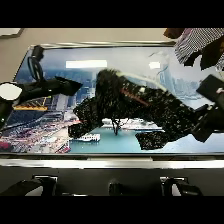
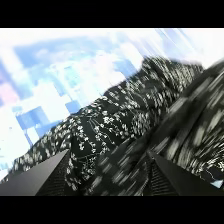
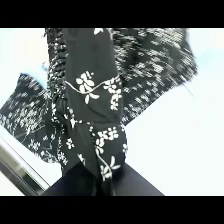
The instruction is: Fold the clothes and pants, and hang the long-sleeved shirts on hangers.
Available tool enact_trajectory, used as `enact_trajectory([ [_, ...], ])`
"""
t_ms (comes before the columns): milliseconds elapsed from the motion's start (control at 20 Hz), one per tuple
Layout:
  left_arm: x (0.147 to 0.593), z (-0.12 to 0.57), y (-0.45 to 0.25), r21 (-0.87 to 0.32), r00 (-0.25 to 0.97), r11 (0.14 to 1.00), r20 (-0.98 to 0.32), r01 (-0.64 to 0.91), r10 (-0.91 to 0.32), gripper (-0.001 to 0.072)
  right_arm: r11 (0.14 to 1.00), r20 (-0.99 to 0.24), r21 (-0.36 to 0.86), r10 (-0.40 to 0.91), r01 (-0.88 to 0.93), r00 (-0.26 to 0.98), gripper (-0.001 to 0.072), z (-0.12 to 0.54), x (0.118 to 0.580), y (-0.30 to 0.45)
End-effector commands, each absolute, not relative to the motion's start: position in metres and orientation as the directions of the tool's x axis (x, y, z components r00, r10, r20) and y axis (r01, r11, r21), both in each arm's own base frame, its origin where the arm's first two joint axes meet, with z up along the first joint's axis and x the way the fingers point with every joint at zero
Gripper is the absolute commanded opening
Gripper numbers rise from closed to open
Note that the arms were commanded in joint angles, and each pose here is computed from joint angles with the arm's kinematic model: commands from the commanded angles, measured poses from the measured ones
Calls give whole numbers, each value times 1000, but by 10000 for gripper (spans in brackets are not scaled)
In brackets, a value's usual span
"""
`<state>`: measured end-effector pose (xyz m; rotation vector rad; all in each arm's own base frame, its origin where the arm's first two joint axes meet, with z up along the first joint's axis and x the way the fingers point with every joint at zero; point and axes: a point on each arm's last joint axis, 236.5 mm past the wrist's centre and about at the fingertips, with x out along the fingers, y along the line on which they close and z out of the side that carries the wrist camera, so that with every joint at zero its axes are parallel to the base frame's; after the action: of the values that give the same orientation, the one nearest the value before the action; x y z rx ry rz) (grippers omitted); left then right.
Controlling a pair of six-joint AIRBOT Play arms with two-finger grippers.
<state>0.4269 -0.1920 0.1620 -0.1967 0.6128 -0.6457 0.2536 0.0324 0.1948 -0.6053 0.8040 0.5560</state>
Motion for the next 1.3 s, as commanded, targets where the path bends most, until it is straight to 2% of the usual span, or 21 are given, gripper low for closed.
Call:
enact_trajectory([
  [0,433,157,-166,-544,645,786,-494,293,-583,549,905,-749,-203,102,-373,654,25,209,257,6],
  [200,425,153,-171,-605,613,759,-512,241,-602,549,991,-757,-120,-58,-51,651,27,208,252,-31],
  [350,421,152,-174,-637,597,740,-514,214,-616,548,970,-763,-69,-203,235,614,25,212,240,-65],
  [450,420,154,-176,-648,594,731,-508,214,-624,548,911,-710,-28,-308,412,633,25,238,237,-88],
  [550,420,155,-177,-657,594,723,-501,213,-630,548,840,-669,-45,-428,541,608,25,268,231,-116],
  [750,420,157,-179,-665,592,716,-495,212,-636,548,728,-654,-145,-579,670,487,25,315,236,-158],
  [950,420,157,-179,-680,591,708,-495,192,-636,548,554,-562,-249,-751,795,347,24,361,232,-204],
  [1100,420,157,-179,-679,591,708,-495,193,-636,548,458,-479,-234,-822,858,308,24,386,225,-236],
  [1250,420,157,-179,-679,591,708,-496,193,-636,548,336,-420,-193,-877,922,232,24,400,198,-272],
])
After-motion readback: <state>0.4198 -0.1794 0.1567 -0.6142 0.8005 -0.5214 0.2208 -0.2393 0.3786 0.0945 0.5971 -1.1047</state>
